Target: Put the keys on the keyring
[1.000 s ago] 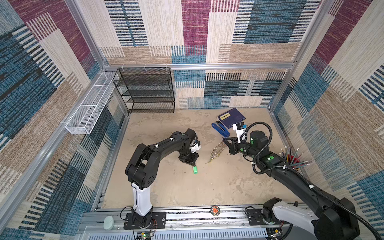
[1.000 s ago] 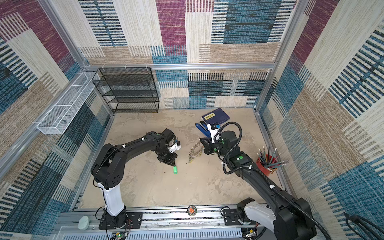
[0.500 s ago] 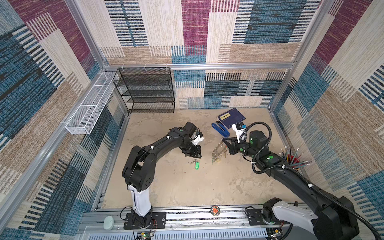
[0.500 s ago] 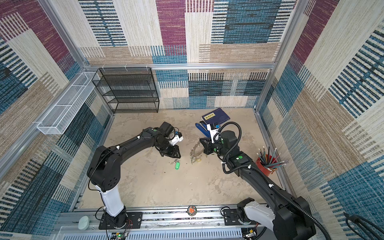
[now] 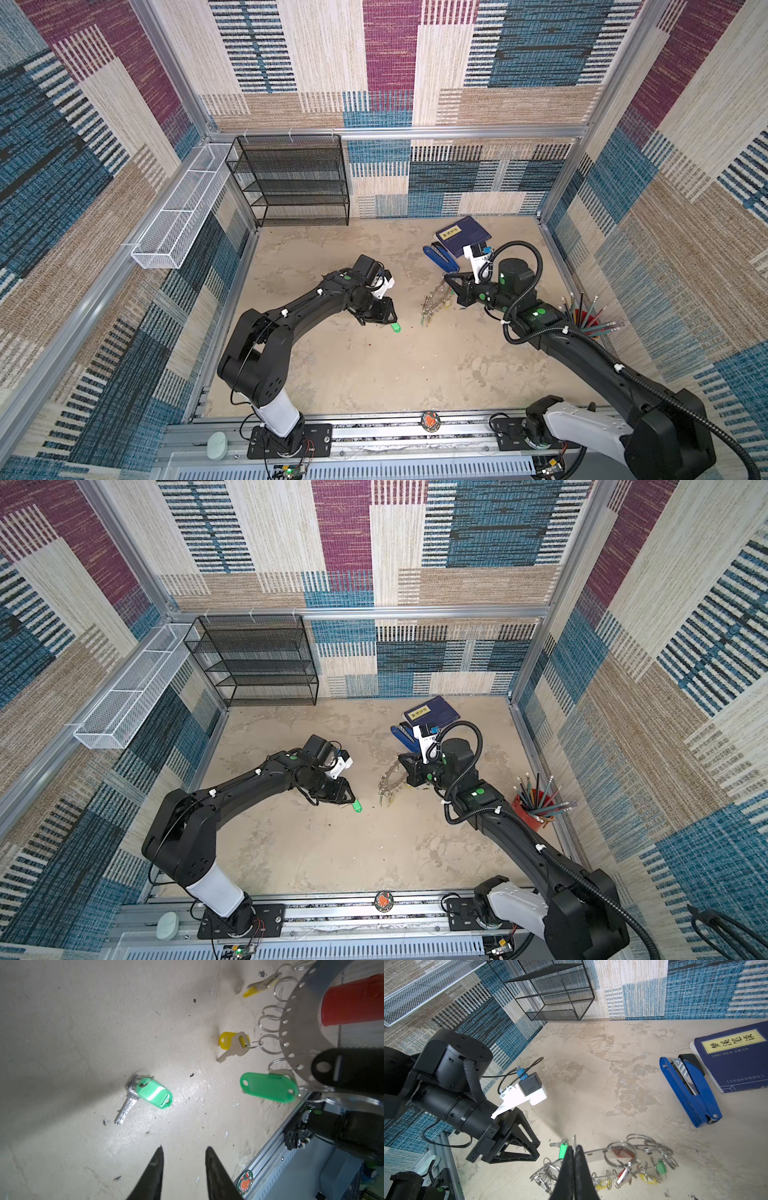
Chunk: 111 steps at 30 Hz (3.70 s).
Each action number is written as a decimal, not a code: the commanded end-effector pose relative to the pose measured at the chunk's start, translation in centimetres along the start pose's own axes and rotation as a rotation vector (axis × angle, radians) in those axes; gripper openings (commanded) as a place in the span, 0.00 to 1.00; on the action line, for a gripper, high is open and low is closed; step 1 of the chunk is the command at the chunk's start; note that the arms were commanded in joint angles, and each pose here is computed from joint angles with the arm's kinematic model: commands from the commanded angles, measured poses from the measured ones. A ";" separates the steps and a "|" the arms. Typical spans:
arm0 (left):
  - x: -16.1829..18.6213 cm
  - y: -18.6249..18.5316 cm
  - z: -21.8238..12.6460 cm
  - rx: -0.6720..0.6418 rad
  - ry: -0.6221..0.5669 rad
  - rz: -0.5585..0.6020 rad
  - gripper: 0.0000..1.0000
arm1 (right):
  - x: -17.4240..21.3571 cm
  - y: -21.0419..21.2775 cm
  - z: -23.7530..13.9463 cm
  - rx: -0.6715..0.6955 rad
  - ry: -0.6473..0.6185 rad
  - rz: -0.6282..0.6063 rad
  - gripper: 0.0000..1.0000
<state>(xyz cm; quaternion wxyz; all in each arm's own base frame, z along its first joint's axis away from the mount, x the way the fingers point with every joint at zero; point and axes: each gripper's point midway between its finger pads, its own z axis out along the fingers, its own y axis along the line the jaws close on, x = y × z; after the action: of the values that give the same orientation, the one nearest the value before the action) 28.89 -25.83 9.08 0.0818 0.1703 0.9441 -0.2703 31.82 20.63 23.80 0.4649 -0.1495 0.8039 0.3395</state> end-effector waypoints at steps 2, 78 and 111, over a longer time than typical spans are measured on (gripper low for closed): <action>-0.9 1.4 1.2 -0.050 0.013 -0.007 0.37 | -1.8 1.1 -0.3 -0.040 -0.064 -0.013 0.00; -1.8 0.9 6.2 -0.113 0.223 0.486 0.00 | -1.1 1.2 -1.6 -0.051 -0.053 -0.019 0.00; 1.5 -12.3 -13.8 0.218 -0.350 0.594 0.00 | -2.3 9.4 -1.8 -0.321 -0.095 -0.277 0.00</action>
<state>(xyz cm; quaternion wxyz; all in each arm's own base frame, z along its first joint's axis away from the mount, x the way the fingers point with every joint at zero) 22.81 -27.14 24.56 0.2931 0.4033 0.8049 -0.3219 27.33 24.97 27.84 0.4828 -0.2759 0.7318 0.3940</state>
